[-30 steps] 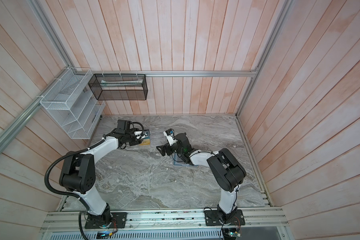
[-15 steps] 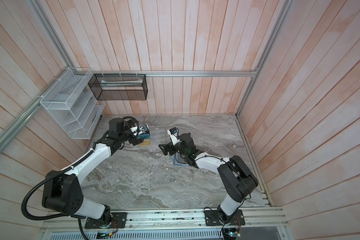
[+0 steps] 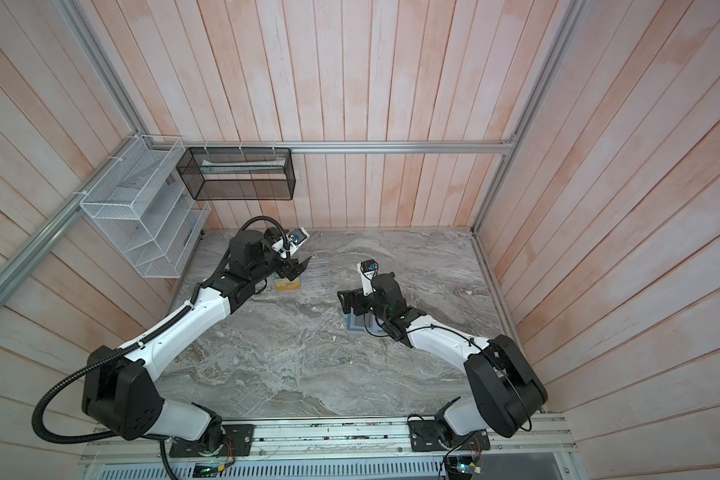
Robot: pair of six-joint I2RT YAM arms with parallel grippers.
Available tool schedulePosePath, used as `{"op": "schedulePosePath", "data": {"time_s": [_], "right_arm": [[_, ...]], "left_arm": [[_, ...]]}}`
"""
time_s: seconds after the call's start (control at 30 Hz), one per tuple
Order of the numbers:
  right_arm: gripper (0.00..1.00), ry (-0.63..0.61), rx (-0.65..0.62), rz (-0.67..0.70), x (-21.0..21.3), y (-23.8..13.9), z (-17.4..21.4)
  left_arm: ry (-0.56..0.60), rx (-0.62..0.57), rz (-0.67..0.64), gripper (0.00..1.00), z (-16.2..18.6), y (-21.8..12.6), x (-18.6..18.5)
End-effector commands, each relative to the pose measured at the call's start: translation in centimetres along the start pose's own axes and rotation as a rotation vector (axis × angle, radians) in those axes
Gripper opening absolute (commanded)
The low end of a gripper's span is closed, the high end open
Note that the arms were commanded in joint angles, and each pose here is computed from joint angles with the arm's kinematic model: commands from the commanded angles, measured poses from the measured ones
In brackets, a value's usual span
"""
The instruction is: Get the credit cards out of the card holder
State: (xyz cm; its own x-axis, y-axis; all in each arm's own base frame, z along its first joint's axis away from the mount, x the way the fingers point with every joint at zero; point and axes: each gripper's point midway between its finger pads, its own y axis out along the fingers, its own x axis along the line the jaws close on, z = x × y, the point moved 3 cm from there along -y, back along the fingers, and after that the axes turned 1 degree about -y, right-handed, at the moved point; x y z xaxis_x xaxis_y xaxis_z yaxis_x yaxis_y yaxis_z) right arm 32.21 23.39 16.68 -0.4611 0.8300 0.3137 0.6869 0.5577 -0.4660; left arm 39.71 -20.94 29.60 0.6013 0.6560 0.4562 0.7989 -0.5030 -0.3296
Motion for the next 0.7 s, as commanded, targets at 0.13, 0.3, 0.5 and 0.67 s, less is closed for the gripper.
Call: {"op": "schedulePosePath", "data": {"time_s": [0.13,0.3,0.5,0.67], "right_arm": [[0.98,0.188,0.076,0.080,-4.3,-3.0,4.2],[0.98,0.244,0.092,0.060,-5.4,-3.2,5.6],[0.98,0.336,0.089,-0.004,-6.7,-2.5,5.9],[0.98,0.368,0.097,-0.055,-7.2,-1.4,5.6]], "left_arm": [[-0.648,-0.046,0.228,1.00,-3.1,0.2,-4.6],[-0.934,-0.047,0.384,1.00,-2.7,0.4,-8.5],[-1.313,-0.009,0.537,1.00,-1.4,0.7,-11.7],[-1.503,0.052,0.635,1.00,-0.7,2.4,-14.4]]}}
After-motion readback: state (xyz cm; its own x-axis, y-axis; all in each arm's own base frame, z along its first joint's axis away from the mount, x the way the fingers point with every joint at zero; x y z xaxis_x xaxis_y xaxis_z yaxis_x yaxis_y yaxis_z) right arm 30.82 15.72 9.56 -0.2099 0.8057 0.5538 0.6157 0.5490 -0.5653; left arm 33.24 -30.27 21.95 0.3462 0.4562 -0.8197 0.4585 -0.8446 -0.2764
